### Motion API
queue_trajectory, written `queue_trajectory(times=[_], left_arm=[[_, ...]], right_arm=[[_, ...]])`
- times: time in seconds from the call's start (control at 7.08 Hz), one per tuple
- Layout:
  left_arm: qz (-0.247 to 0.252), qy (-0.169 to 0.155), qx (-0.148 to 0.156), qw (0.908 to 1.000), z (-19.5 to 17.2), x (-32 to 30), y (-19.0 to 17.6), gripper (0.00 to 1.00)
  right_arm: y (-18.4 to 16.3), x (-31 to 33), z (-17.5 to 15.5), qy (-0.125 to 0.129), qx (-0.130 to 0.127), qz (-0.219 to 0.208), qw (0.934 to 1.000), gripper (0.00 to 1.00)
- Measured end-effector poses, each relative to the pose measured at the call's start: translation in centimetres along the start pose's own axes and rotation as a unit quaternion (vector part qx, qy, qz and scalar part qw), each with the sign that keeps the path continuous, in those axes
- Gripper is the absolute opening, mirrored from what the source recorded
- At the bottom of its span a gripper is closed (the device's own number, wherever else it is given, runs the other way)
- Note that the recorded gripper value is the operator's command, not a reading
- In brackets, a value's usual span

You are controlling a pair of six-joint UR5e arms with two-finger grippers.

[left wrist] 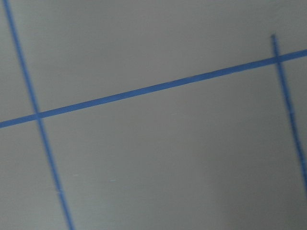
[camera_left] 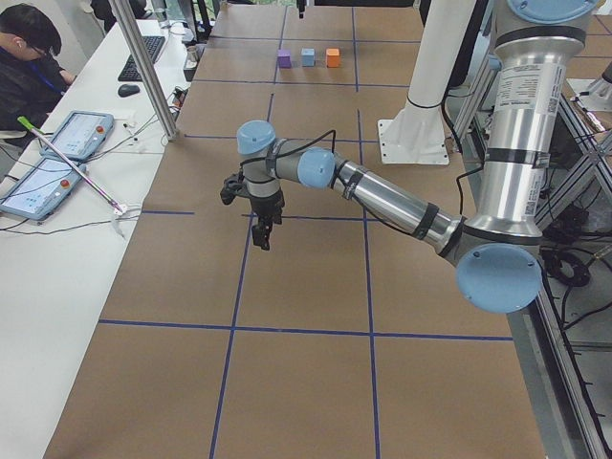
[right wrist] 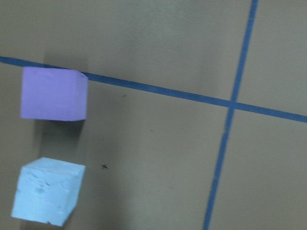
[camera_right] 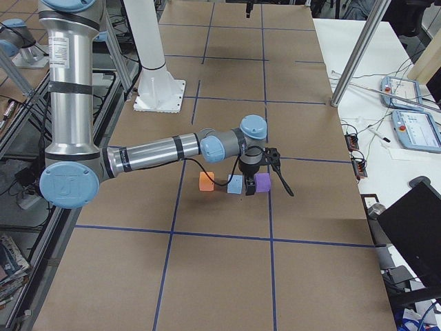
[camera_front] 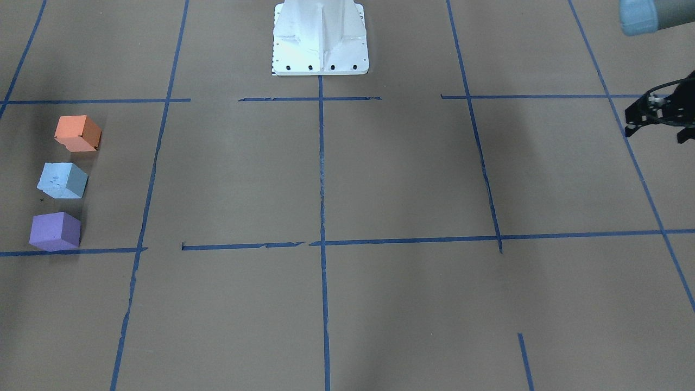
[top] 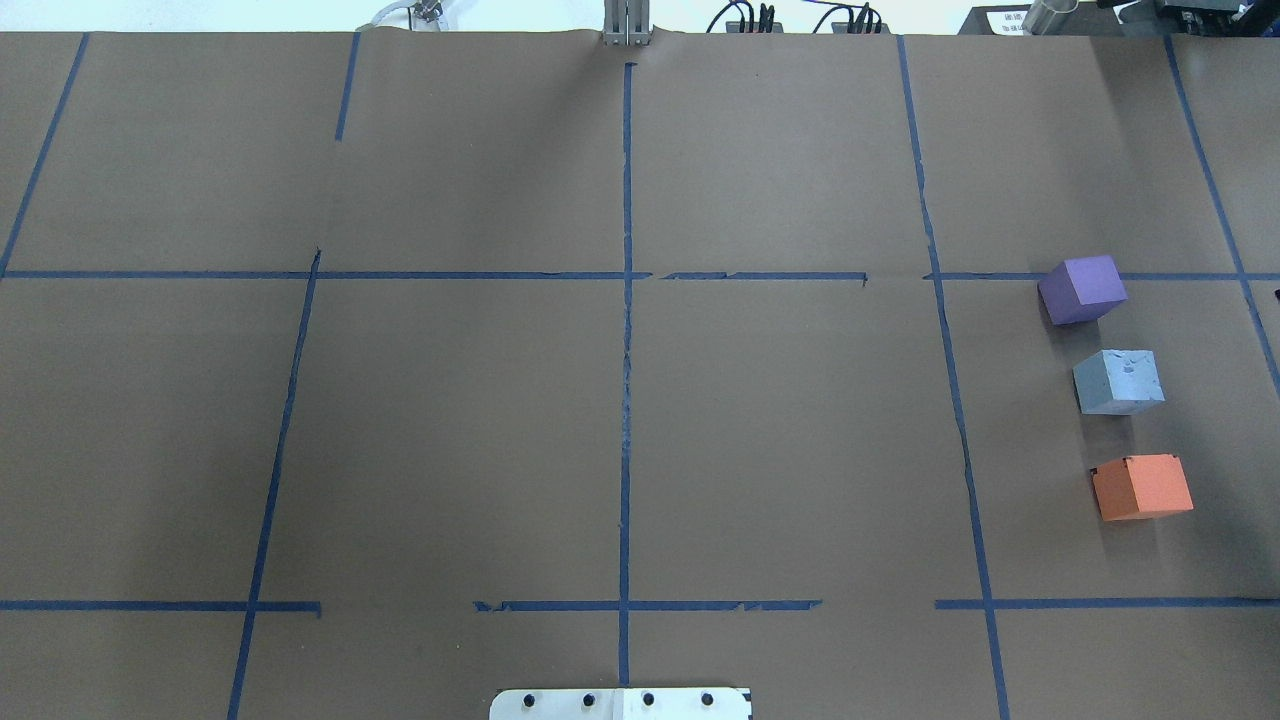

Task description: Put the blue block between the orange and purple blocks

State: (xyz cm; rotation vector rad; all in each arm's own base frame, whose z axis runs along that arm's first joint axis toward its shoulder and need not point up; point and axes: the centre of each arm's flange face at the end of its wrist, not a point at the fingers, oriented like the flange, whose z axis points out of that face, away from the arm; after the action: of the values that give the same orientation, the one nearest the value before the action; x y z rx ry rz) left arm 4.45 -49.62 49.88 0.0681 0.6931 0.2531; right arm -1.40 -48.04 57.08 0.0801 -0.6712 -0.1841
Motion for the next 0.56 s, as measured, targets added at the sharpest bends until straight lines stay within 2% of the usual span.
queue_trajectory(times=[0.14, 0.28, 0.42, 0.56], left_arm=[[0.001, 0.021, 0.000, 0.9998, 0.0, -6.3, 2.1, 1.00], [-0.009, 0.045, 0.007, 0.9989, 0.1, -11.1, 4.6, 1.00], [-0.023, 0.050, 0.005, 0.9985, 0.7, -13.6, 7.2, 1.00], [-0.033, 0.043, 0.000, 0.9985, 1.5, -15.1, 9.5, 1.00]], right_arm=[[1.4, 2.8, -1.1, -0.004, -0.004, -0.005, 1.0000, 1.00], [2.8, 4.5, -1.5, -0.020, -0.005, -0.001, 0.9998, 1.00], [3.7, 5.3, -1.6, -0.030, -0.005, 0.006, 0.9995, 1.00], [4.2, 5.8, -1.5, -0.034, -0.006, 0.012, 0.9993, 1.00]])
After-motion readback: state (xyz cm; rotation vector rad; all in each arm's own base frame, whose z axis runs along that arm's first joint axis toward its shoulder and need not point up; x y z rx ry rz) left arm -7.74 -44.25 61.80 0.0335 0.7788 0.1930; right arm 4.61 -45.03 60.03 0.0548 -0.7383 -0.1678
